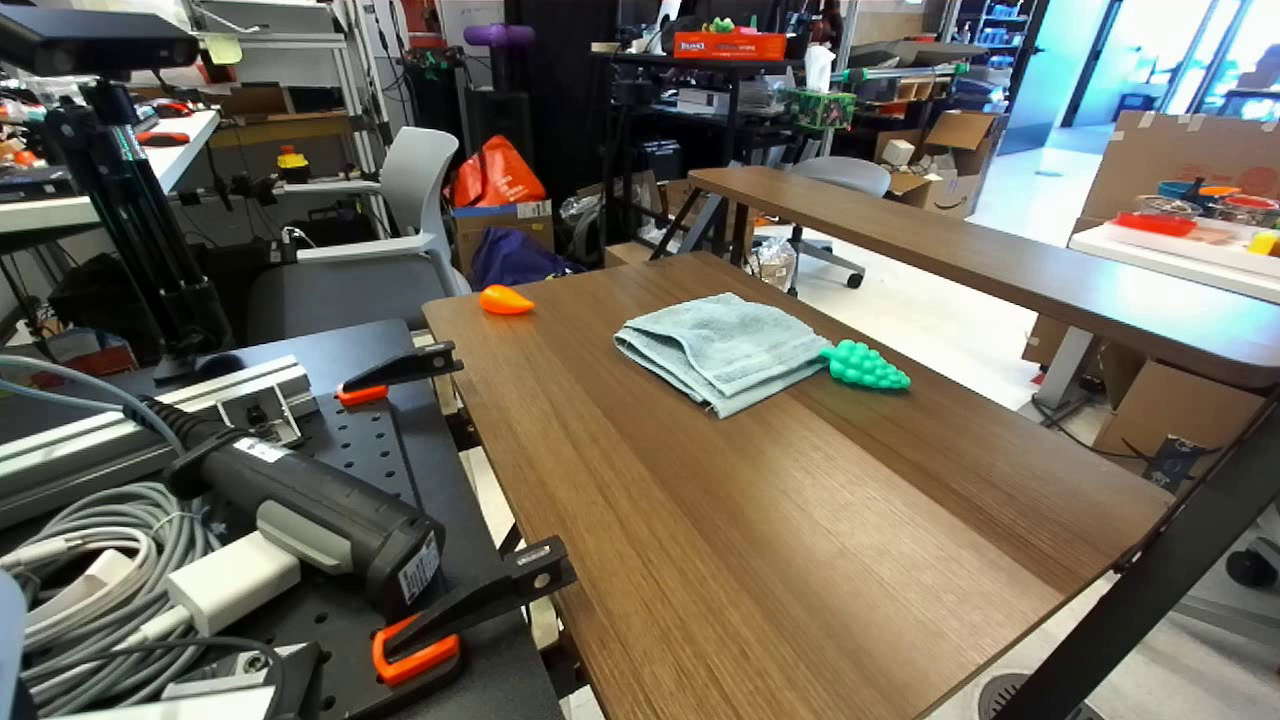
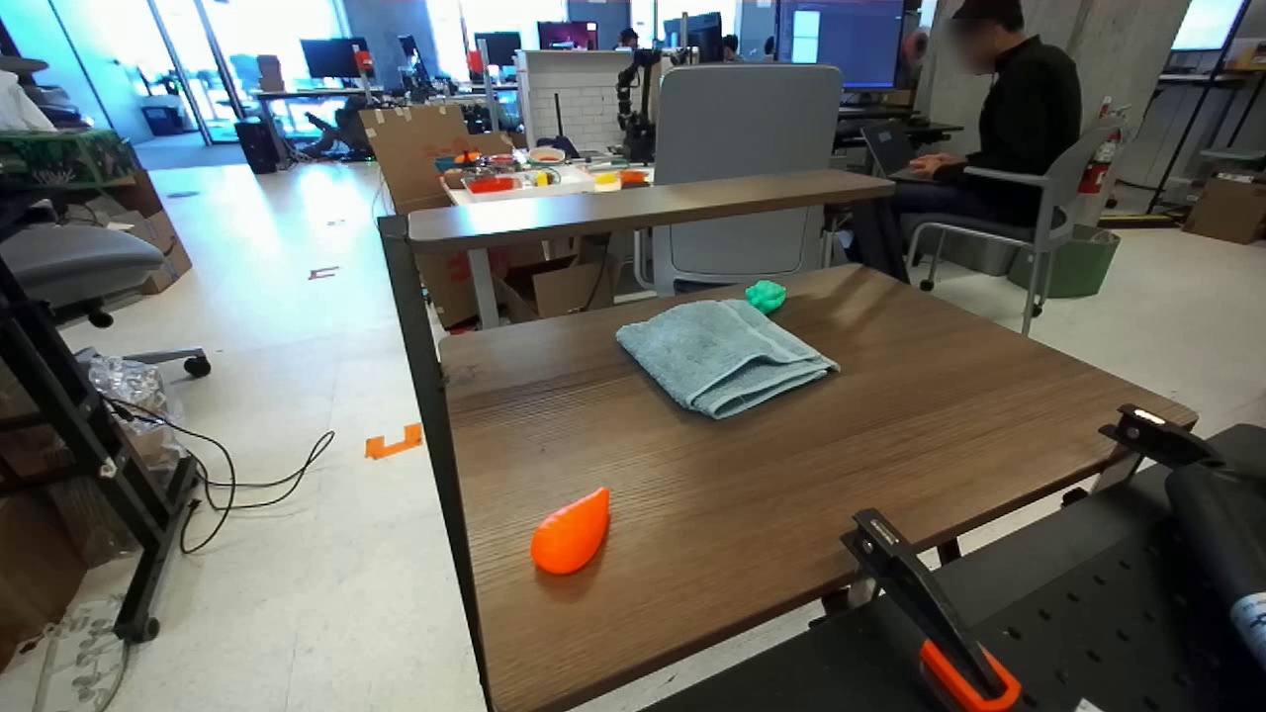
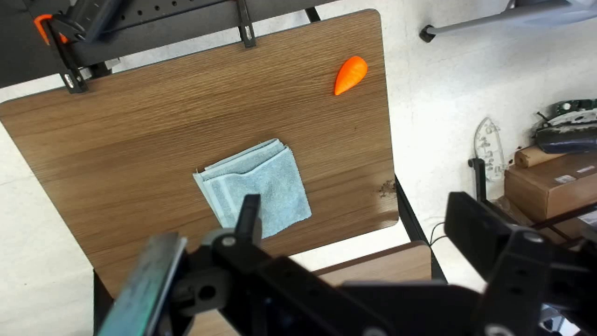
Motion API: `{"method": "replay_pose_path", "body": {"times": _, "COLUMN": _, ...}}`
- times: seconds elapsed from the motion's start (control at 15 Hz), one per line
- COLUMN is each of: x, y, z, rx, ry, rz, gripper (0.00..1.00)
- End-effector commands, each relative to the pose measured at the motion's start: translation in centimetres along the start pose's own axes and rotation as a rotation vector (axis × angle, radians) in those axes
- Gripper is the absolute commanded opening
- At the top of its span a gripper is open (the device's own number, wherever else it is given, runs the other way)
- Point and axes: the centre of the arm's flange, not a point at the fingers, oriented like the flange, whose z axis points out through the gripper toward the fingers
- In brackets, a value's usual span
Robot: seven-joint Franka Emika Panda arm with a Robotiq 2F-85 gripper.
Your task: Use the towel to wipe the table
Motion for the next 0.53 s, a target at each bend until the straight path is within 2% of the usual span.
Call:
{"method": "replay_pose_path", "body": {"times": 0.0, "x": 0.0, "y": 0.0, "z": 0.0, "rx": 0.000, "ry": 0.000, "rz": 0.000, "gripper": 1.00}}
{"method": "replay_pose_path", "body": {"times": 0.27, "x": 0.2, "y": -0.3, "z": 0.4, "rx": 0.025, "ry": 0.025, "rz": 0.009, "gripper": 1.00}}
{"method": "replay_pose_path", "body": {"times": 0.47, "x": 3.9, "y": -0.8, "z": 3.0, "rx": 0.042, "ry": 0.047, "rz": 0.110, "gripper": 1.00}}
